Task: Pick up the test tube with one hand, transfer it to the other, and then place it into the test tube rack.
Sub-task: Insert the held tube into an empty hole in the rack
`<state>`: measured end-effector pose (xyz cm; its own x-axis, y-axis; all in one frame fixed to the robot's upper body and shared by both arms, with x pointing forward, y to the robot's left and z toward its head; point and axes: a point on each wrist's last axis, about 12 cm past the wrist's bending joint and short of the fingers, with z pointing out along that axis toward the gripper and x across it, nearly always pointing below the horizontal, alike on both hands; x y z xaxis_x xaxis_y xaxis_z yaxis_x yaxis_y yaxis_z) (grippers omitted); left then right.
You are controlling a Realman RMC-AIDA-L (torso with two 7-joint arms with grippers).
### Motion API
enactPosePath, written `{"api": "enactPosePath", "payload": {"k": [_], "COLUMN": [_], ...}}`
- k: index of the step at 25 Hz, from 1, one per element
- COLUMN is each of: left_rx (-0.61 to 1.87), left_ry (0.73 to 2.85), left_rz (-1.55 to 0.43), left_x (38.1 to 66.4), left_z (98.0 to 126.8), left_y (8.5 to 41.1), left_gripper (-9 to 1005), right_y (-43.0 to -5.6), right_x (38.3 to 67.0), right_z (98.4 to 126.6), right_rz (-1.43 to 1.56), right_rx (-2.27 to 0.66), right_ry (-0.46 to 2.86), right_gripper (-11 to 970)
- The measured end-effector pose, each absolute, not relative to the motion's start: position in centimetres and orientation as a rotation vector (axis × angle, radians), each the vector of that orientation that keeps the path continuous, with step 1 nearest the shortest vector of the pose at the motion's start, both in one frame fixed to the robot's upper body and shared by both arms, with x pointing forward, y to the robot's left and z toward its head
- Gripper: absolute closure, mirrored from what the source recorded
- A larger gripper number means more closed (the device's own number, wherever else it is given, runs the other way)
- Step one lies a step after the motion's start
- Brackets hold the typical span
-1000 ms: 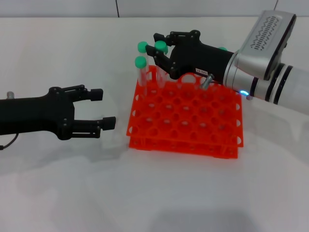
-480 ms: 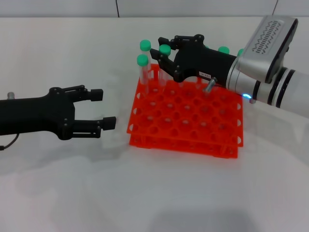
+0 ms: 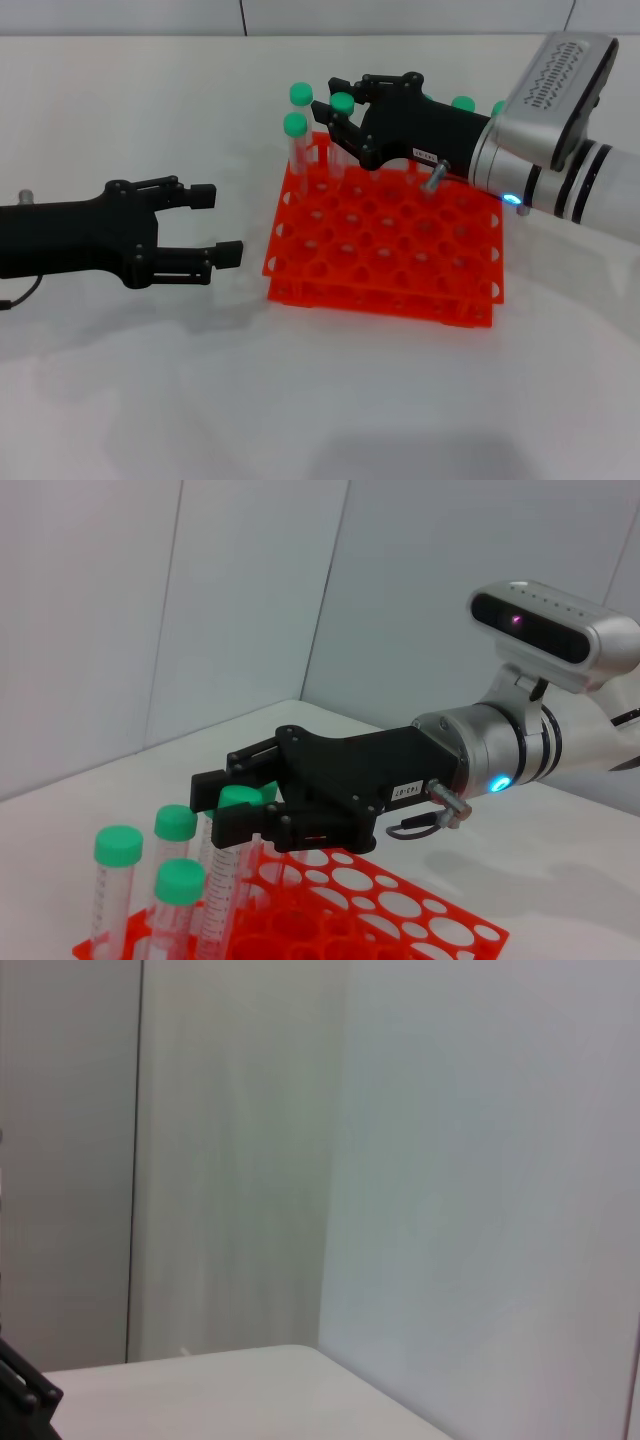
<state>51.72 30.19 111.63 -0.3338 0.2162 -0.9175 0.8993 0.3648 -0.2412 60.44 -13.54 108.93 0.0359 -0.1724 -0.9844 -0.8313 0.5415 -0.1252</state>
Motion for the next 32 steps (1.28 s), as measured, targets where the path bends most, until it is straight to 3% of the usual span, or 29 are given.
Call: {"api": "enactPosePath", "payload": {"k": [32], "left_rx": [0.995], "left_ry": [1.787], "left_rz": [-1.010], "left_x": [51.81], "left_z": [111.59], "left_y": [30.11], "left_gripper": [124], "right_y": [-13.42], "right_x": [60.70], "right_z": [108.87], "right_rz": [0.661], "right_rx": [-0.876], "right_ry": [1.529], "right_gripper": [689]}}
